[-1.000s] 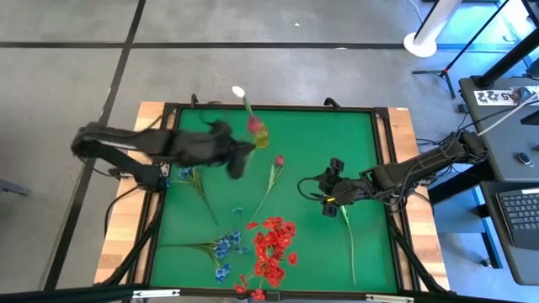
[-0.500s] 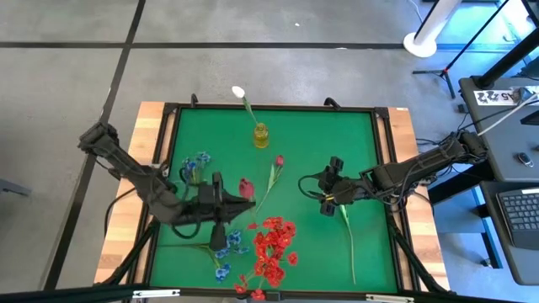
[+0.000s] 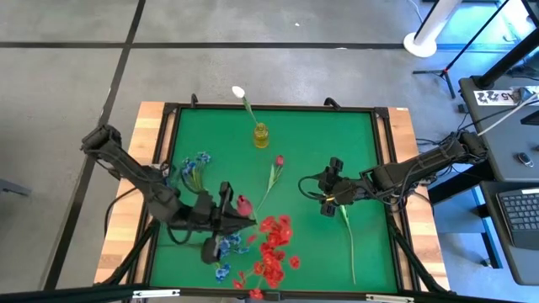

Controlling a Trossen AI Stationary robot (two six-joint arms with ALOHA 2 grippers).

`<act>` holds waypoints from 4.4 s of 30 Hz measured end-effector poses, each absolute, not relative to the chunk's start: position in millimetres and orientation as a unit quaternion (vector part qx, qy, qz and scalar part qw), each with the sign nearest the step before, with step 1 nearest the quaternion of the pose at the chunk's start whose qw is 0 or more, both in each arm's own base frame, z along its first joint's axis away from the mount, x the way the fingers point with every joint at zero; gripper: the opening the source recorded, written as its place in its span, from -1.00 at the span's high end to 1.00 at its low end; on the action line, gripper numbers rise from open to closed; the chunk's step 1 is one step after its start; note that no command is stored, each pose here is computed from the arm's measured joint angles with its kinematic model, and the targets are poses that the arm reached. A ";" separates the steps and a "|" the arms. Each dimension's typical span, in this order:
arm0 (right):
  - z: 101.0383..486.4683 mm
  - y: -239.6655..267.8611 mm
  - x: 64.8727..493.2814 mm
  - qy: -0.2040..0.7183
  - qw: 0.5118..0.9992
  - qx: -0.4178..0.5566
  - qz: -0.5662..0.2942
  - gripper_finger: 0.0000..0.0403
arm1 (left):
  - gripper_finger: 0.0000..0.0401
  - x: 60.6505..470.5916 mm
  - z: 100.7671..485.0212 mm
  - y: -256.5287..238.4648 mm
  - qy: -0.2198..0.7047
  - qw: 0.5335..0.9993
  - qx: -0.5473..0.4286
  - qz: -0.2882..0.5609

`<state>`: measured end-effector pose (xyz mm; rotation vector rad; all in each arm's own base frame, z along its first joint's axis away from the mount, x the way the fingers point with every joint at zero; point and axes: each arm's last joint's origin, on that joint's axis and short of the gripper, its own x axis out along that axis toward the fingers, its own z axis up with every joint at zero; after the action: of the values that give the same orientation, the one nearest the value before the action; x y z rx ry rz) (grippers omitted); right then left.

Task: Sort flowers into vase by color
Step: Put the left red flower into the transparent vase, then put the top blue flower into the yellow vase

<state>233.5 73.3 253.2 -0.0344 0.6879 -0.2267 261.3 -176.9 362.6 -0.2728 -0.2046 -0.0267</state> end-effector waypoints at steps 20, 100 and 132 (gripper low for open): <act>253.1 73.2 233.4 0.336 0.935 -0.015 -0.112 -0.24 | 0.81 294.1 309.3 -191.4 -0.013 0.997 -0.071 0.003; 253.1 73.3 233.3 0.337 0.935 -0.016 -0.111 -0.24 | -0.23 189.6 144.1 -33.3 0.434 0.571 -0.453 0.529; 253.2 73.4 233.4 0.336 0.935 -0.015 -0.111 -0.24 | -0.19 201.4 137.2 5.3 0.388 0.535 -0.477 0.580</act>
<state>233.4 73.4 253.2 -0.0297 0.6873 -0.2270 201.4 5.3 137.2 -1.1370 0.9240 1.3808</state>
